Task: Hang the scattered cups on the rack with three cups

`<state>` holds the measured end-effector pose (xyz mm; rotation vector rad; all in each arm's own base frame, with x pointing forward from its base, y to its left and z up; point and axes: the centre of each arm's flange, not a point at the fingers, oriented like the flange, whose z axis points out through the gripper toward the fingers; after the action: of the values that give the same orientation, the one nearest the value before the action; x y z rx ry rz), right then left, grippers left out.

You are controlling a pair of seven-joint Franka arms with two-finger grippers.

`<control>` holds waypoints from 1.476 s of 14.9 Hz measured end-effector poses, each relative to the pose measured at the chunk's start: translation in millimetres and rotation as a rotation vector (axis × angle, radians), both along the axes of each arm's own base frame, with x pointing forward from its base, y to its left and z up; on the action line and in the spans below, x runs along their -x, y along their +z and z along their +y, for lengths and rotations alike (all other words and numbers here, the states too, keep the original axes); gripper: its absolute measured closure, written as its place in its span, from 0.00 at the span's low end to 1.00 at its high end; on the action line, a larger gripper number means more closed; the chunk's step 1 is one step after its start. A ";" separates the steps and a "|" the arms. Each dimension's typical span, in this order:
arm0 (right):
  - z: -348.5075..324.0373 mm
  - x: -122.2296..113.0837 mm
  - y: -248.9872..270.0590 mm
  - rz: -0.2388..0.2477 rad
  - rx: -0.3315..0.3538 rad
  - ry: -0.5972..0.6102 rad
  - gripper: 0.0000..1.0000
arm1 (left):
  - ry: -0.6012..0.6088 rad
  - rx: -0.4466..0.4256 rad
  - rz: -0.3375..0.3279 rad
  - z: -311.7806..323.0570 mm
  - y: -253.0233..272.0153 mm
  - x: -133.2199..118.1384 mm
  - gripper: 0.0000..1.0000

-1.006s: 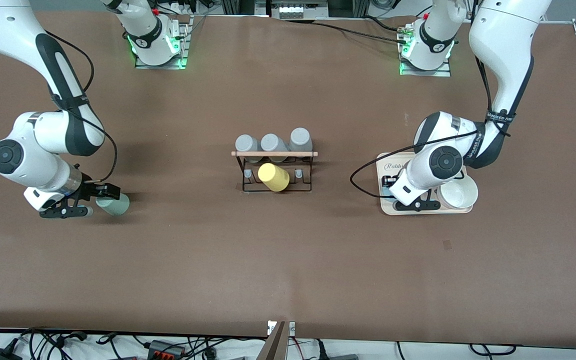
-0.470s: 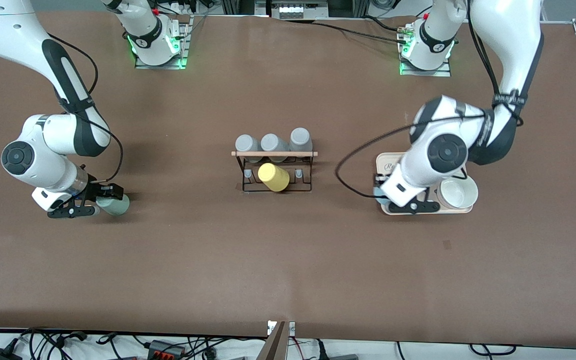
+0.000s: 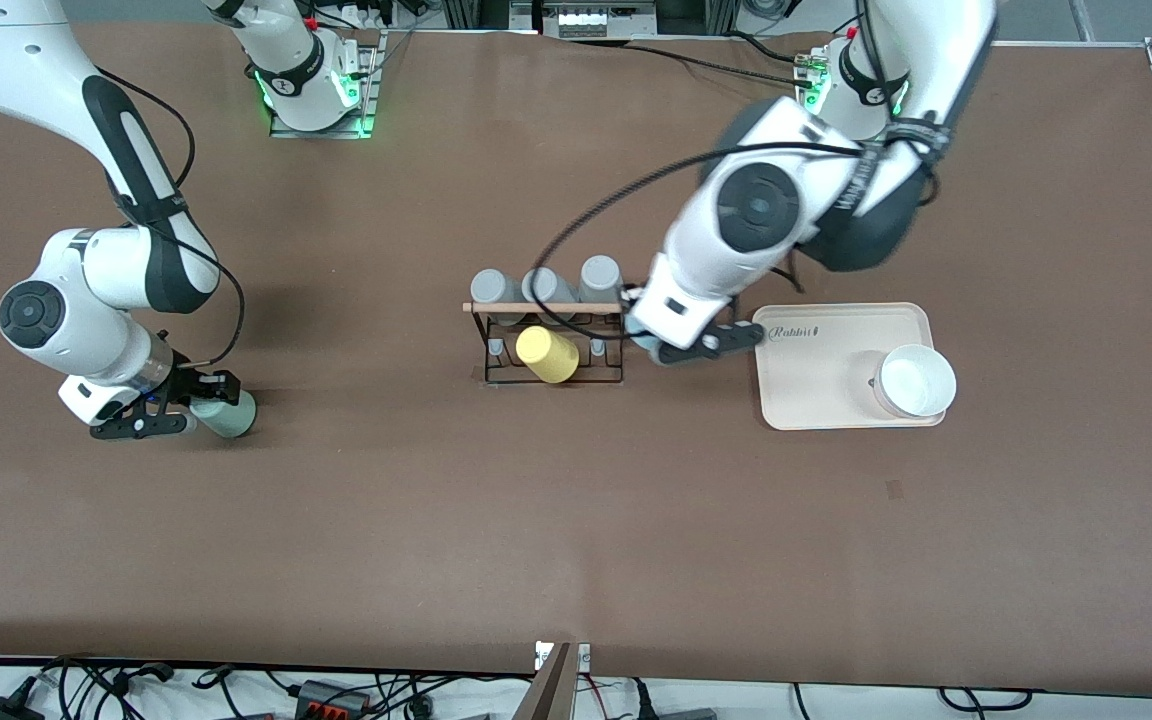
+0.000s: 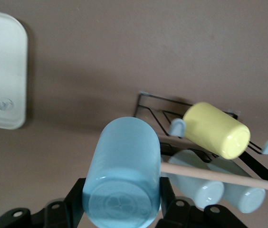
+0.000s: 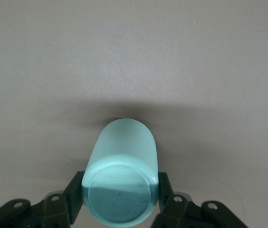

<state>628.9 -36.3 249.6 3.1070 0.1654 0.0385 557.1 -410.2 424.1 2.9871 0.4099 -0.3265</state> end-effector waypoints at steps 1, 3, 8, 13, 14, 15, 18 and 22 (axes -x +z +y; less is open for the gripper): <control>2.5 -5.3 11.7 0.004 0.002 0.003 0.35 | 0.012 0.005 -0.007 -16.3 -5.7 6.0 0.34; 6.8 -16.9 45.6 0.024 0.010 0.008 0.35 | 0.038 0.023 -0.026 -38.5 -18.3 10.3 0.34; 29.5 -35.6 129.5 0.046 0.025 0.011 0.35 | 0.068 0.037 -0.060 -32.9 -25.5 -5.4 0.34; 59.3 -41.4 178.5 0.075 -0.025 -0.005 0.35 | 0.071 0.037 -0.065 -32.5 -29.3 -10.0 0.34; 61.9 -41.8 186.7 0.079 -0.033 -0.005 0.35 | 0.071 0.037 -0.068 -32.5 -29.3 -11.4 0.34; 63.4 -42.2 194.0 0.081 -0.036 -0.005 0.35 | 0.073 0.038 -0.070 -32.1 -29.1 -13.3 0.34; 66.1 -42.5 210.5 0.088 -0.037 -0.014 0.35 | 0.082 0.066 -0.092 -38.8 -29.6 -22.3 0.34; 78.9 -41.6 224.6 0.094 -0.035 -0.045 0.35 | 0.082 0.080 -0.102 -44.7 -29.6 -27.4 0.34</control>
<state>670.5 42.5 474.3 3.1477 0.0972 -0.1074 584.5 -454.9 394.5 2.8843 0.4952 -0.1775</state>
